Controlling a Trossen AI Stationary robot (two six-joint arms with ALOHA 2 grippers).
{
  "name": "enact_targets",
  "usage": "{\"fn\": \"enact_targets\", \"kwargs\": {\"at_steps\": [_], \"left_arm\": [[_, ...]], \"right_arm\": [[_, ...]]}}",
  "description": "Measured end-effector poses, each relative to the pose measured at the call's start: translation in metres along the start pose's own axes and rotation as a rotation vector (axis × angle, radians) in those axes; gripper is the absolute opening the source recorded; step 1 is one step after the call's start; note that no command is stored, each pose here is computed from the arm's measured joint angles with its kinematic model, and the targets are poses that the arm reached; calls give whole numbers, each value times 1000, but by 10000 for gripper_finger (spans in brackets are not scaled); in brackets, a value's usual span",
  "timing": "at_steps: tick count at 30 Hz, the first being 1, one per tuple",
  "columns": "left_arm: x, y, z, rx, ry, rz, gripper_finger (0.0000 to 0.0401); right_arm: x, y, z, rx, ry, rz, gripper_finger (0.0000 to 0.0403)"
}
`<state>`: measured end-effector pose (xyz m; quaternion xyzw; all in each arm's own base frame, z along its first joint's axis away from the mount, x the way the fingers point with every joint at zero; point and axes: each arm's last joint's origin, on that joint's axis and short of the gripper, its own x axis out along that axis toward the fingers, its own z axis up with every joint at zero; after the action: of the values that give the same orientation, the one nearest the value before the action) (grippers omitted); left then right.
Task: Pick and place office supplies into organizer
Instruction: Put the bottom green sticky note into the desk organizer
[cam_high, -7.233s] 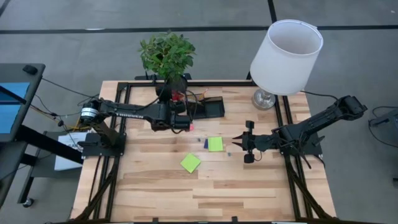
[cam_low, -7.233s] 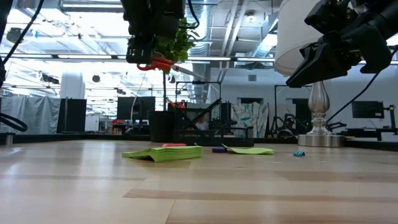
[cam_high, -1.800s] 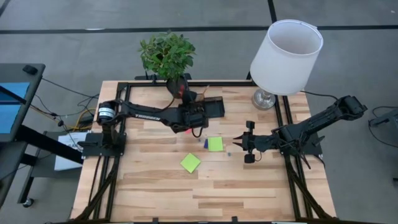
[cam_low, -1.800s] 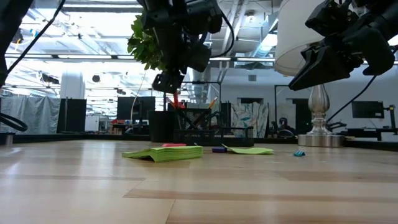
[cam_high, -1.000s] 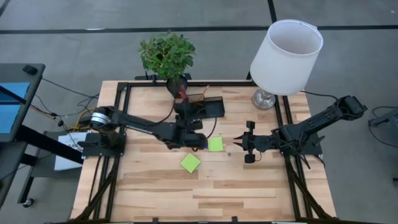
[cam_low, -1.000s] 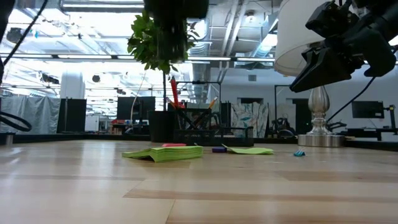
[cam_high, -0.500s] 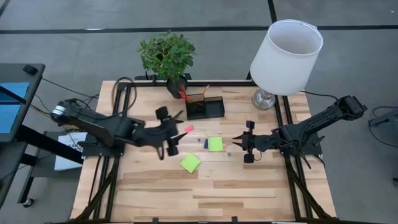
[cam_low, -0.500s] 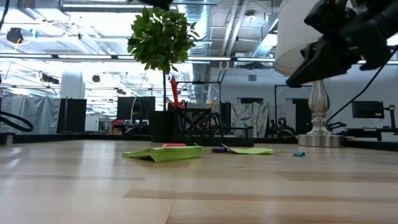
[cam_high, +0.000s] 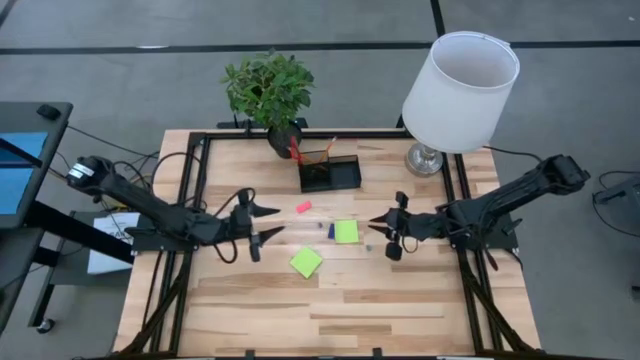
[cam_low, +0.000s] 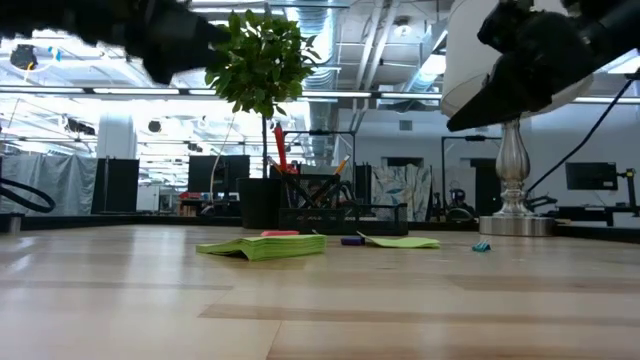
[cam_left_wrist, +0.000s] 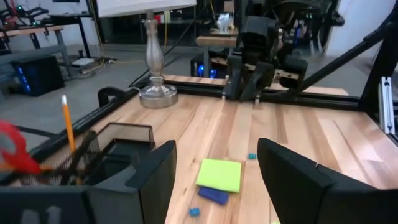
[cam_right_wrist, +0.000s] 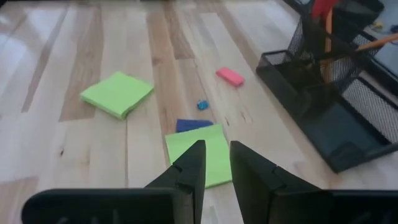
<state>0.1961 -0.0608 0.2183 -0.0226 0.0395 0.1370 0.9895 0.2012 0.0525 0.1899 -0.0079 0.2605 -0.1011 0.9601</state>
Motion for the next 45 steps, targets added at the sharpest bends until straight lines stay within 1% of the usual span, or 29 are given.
{"fn": "enact_targets", "kwargs": {"at_steps": [2, 6, 11, 17, 24, 27, 28, 30, 32, 35, 37, 39, 41, 45], "left_arm": [[-4, 4, -14, -27, -18, -2, 217], [-13, 14, -39, -76, -15, -2, 217], [-24, 24, -56, -159, -51, -6, 217], [-29, 29, -62, -183, -67, 9, 217], [-29, 29, -65, -138, -41, 14, 217], [-28, 29, -69, -131, -7, 19, 217], [-28, 30, -71, -143, 5, 21, 217], [-29, 30, -72, -184, 19, 25, 217], [-29, 30, -73, -239, 22, 40, 217], [-29, 32, -75, -298, 21, 94, 217], [-29, 33, -75, -313, 13, 125, 217], [-29, 33, -77, -290, 28, 136, 217], [-29, 34, -80, -231, 57, 139, 217], [-29, 34, -83, -206, 89, 136, 217]], "right_arm": [[6, 2, 0, 33, -7, -3, 67], [23, 8, -8, 35, 24, -11, 67], [44, 16, -19, 22, 39, -21, 67], [63, 23, -25, -7, -4, -14, 67], [68, 22, -21, 32, -47, -17, 67], [69, 20, -18, 50, -75, -17, 67], [69, 20, -16, 57, -85, -10, 67], [69, 23, -11, 62, -92, 43, 67], [71, 27, -3, 58, -98, 136, 67], [72, 32, 7, 10, -67, 314, 67], [73, 35, 12, -4, -37, 377, 67], [74, 36, 18, 3, -35, 377, 67], [74, 37, 21, 23, -43, 370, 67], [73, 37, 25, 90, -69, 297, 67]]}}
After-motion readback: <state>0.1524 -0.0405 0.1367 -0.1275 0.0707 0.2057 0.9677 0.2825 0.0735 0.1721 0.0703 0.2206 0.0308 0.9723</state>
